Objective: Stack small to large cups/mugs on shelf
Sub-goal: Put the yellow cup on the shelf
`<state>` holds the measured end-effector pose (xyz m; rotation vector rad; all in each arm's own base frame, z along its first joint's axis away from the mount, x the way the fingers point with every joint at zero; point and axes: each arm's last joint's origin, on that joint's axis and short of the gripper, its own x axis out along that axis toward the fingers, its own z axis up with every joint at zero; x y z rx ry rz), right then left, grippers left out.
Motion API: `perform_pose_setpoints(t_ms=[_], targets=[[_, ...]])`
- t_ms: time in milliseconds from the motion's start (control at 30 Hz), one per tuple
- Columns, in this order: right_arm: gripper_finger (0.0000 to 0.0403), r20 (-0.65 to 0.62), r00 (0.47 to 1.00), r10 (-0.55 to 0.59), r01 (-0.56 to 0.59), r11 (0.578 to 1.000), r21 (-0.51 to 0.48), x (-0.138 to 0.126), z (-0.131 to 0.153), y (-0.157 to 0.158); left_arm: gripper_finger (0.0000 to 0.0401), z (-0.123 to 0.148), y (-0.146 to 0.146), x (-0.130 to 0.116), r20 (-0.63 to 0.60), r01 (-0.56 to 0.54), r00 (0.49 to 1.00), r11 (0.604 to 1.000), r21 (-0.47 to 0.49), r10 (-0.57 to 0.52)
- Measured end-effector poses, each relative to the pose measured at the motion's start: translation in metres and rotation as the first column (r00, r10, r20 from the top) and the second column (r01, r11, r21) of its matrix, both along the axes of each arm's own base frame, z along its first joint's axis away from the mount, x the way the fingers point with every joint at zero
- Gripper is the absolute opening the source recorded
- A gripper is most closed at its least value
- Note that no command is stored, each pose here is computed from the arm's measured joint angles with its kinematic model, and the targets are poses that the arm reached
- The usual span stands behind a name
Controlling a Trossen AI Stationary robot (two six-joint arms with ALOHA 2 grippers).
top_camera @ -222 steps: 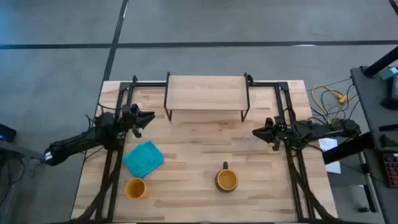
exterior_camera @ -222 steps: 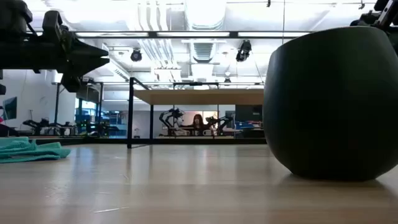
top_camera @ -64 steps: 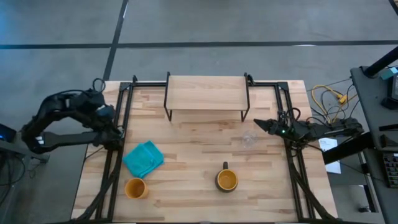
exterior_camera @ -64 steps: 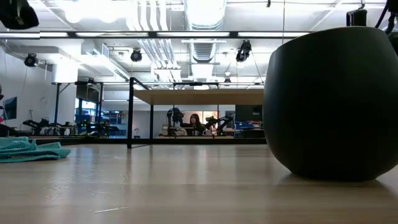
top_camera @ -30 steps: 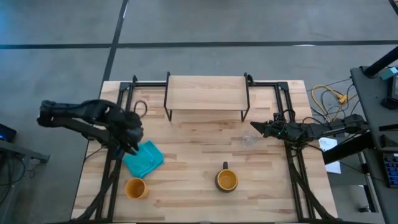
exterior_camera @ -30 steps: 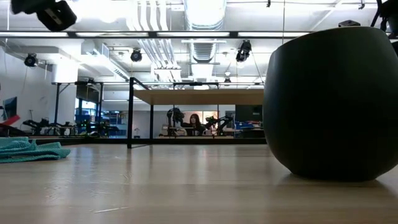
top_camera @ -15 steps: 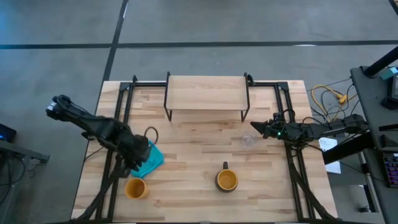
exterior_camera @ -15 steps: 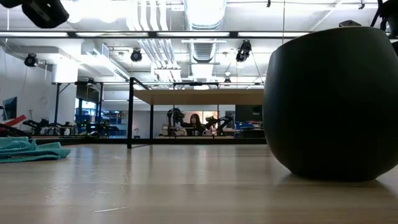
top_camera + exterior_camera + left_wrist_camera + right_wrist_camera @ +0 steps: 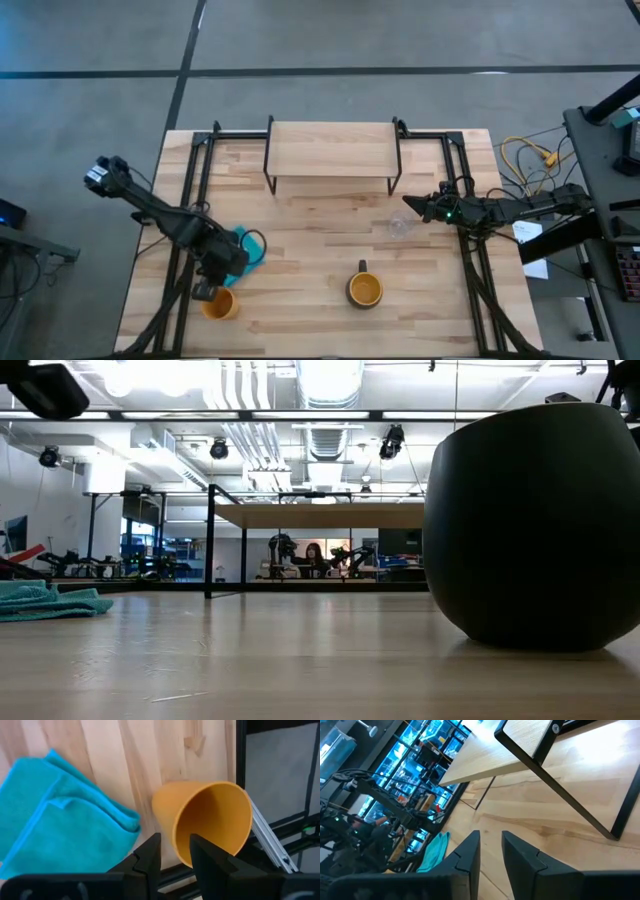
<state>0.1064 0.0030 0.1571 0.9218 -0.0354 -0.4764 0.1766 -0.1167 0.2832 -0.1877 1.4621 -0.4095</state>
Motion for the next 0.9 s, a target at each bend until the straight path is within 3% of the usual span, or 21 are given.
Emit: perform_pose_setpoints(t_ms=[400,900], targets=[[0.0073,0.000,1.000,0.000,0.000,1.000,0.000,0.000,0.000,0.000,0.0089,-0.013,-0.017,0.004,-0.024,0.026,0.999,1.000,0.010,-0.026],[0.0071,0.000,1.000,0.002,-0.002,1.000,0.001,0.000,0.000,0.000,0.0089,-0.019,-0.017,0.007,-0.005,0.012,1.000,0.997,0.075,-0.011]])
